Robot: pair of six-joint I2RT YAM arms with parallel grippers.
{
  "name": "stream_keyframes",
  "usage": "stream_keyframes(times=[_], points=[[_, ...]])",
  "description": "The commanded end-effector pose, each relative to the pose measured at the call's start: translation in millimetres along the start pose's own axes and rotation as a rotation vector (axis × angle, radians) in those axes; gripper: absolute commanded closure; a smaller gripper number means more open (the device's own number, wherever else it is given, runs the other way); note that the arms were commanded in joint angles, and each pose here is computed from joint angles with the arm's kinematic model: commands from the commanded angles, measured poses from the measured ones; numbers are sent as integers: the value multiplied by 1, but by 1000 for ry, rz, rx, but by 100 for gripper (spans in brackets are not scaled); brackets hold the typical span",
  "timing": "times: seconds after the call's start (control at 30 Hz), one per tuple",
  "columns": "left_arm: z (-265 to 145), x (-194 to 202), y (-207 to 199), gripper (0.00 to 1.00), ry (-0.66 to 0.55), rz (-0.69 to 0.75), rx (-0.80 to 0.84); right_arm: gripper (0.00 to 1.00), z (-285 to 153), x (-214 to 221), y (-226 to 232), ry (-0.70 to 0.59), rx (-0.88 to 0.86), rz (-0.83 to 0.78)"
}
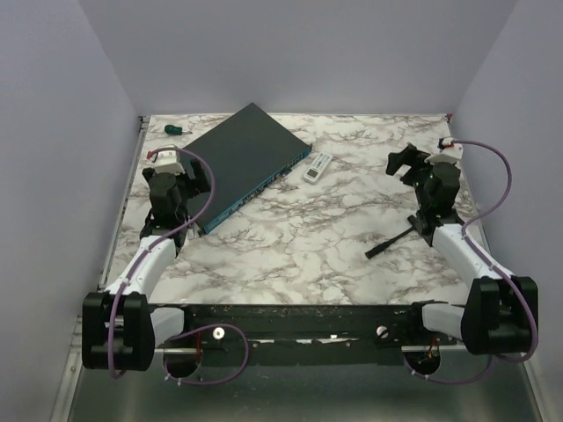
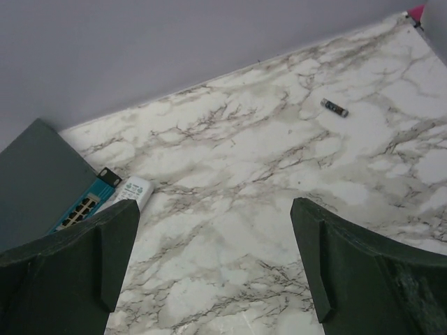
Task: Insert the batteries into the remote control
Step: Move the remote control to the center of the board.
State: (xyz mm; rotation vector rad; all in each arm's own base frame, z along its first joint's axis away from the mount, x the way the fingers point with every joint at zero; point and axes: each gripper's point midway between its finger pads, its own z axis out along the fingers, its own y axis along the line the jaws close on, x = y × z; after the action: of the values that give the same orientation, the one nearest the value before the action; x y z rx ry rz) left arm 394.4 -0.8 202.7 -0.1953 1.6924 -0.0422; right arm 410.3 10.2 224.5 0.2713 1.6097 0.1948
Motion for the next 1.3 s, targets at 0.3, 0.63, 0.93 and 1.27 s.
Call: stream_keyframes(times=[0.3,0.63,0.93,1.27], points=[[-31,29,25,1,65,-121,-136,0,46,95,49,431,-184,303],[-33,28,27,2,52,-132,-152,0,88,160,127,596,-113,160],[-31,30,28,1,72,-131,-158,0,106,210,145,622,96,29],[-27,32,26,1,97,-128,-154,2,118,236,154,623,186,-46]])
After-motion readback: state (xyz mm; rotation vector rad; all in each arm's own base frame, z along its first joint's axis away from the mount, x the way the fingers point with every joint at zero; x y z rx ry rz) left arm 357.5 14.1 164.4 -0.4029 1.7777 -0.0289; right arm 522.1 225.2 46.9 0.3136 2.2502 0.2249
